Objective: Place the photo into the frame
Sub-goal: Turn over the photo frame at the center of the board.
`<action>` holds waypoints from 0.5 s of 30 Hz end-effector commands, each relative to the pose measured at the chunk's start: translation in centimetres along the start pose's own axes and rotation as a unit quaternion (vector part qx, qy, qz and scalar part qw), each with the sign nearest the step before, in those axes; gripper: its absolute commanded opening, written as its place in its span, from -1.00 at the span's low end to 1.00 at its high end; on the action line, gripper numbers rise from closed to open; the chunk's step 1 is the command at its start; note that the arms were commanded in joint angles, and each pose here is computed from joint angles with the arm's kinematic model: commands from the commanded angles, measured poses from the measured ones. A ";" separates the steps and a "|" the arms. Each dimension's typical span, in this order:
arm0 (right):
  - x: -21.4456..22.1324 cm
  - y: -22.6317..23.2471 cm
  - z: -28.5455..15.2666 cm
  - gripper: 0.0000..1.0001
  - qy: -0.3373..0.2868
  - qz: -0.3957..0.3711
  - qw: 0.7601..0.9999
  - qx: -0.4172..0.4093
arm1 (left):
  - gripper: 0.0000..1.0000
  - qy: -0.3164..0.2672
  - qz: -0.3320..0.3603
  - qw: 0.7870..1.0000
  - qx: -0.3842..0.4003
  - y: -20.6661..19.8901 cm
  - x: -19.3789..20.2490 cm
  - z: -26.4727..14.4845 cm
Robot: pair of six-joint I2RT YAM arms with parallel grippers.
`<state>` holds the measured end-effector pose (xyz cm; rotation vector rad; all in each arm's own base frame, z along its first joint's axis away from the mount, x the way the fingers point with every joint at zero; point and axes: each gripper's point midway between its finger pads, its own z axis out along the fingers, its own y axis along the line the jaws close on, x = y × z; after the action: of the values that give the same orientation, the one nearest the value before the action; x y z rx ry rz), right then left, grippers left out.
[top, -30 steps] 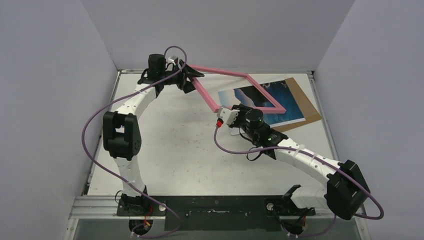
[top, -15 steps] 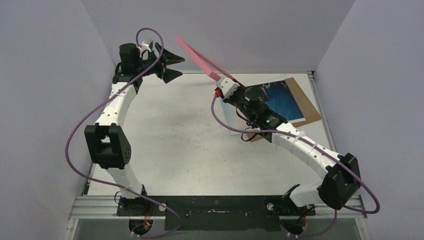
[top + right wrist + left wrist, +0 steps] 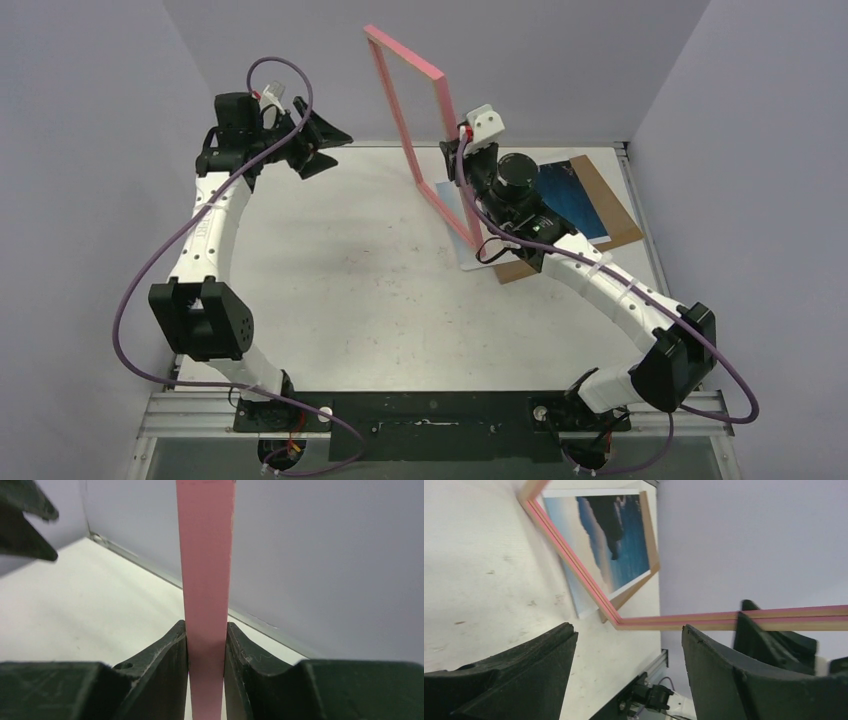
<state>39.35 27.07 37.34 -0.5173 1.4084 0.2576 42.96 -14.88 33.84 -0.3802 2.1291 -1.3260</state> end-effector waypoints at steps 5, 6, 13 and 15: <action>-9.1 0.3 -0.8 -1.00 -0.059 0.256 0.965 0.000 | 0.50 -0.068 0.079 0.988 -0.111 2.4 -1.8 -5.4; -9.2 0.7 -0.8 -1.00 -0.056 0.277 0.959 -0.006 | 0.50 -0.069 0.082 0.987 -0.118 2.7 -1.9 -5.5; -3.9 2.0 -0.7 -1.00 0.037 0.383 0.923 0.020 | 0.50 -0.093 0.080 0.978 -0.167 5.9 -2.4 -5.5; -2.0 2.7 -0.4 -1.00 0.061 0.412 0.909 0.022 | 0.50 -0.101 0.069 0.975 -0.184 7.2 -2.4 -5.5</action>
<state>37.42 28.52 39.79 -0.0349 1.6374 0.7331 42.01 -8.06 30.07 -0.4645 2.2251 -0.8963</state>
